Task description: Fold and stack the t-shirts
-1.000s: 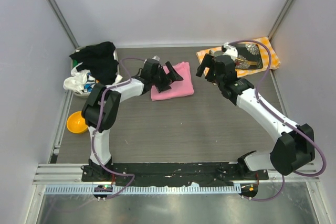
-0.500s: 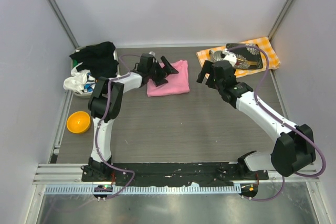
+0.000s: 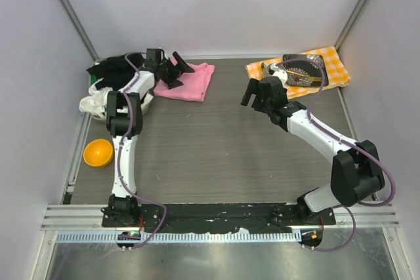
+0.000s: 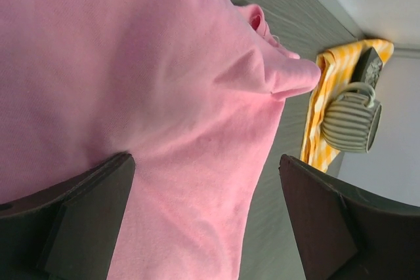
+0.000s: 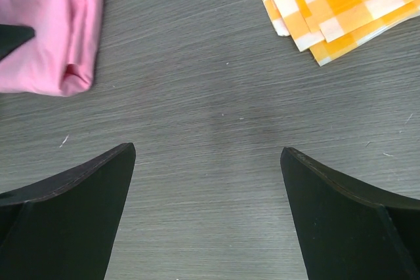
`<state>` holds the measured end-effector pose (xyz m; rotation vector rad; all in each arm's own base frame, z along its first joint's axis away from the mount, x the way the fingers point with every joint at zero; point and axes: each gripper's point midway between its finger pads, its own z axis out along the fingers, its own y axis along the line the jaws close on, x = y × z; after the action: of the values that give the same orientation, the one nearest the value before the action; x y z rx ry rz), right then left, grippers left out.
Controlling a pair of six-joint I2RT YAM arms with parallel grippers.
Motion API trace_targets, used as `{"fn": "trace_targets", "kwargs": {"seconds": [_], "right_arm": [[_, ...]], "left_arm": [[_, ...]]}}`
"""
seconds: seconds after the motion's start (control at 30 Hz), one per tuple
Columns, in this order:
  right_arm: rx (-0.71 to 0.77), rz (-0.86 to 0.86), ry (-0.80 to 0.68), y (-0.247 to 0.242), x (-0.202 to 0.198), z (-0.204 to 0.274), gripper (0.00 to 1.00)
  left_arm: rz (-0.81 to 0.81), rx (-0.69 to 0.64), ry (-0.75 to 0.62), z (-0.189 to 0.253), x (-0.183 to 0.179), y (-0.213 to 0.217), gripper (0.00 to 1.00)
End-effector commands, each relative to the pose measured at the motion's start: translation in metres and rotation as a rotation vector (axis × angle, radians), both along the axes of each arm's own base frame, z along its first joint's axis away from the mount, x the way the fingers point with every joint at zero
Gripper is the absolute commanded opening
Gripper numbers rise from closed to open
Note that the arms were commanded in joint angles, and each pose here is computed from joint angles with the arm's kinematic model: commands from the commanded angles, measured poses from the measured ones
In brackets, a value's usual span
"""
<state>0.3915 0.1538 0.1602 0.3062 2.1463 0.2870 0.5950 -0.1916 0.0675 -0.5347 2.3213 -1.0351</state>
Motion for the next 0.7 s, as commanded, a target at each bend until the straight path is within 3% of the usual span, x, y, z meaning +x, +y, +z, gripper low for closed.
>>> {"fn": "trace_targets", "kwargs": {"seconds": [0.0, 0.23, 0.27, 0.47, 0.5, 0.67], "right_arm": [[0.029, 0.0, -0.057, 0.008, 0.014, 0.015, 0.99], [0.001, -0.019, -0.11, 0.003, 0.023, 0.031, 1.0], [-0.01, -0.02, -0.127, 0.002, 0.025, 0.038, 1.0], [-0.026, -0.049, -0.182, -0.008, 0.024, 0.065, 1.0], [-0.037, -0.052, -0.171, -0.01, 0.022, 0.065, 1.0], [-0.037, -0.043, -0.204, -0.014, 0.013, 0.089, 1.0]], "left_arm": [[0.026, 0.137, 0.176, -0.052, -0.02, 0.047, 0.99], [0.011, 0.057, 0.097, 0.005, -0.025, 0.036, 1.0], [-0.001, 0.045, 0.021, 0.039, -0.024, 0.028, 1.0], [-0.028, 0.039, -0.152, 0.134, -0.057, 0.008, 1.0], [-0.028, 0.032, -0.214, 0.169, -0.066, 0.008, 1.0], [-0.019, 0.072, -0.321, 0.235, -0.114, 0.015, 1.0]]}}
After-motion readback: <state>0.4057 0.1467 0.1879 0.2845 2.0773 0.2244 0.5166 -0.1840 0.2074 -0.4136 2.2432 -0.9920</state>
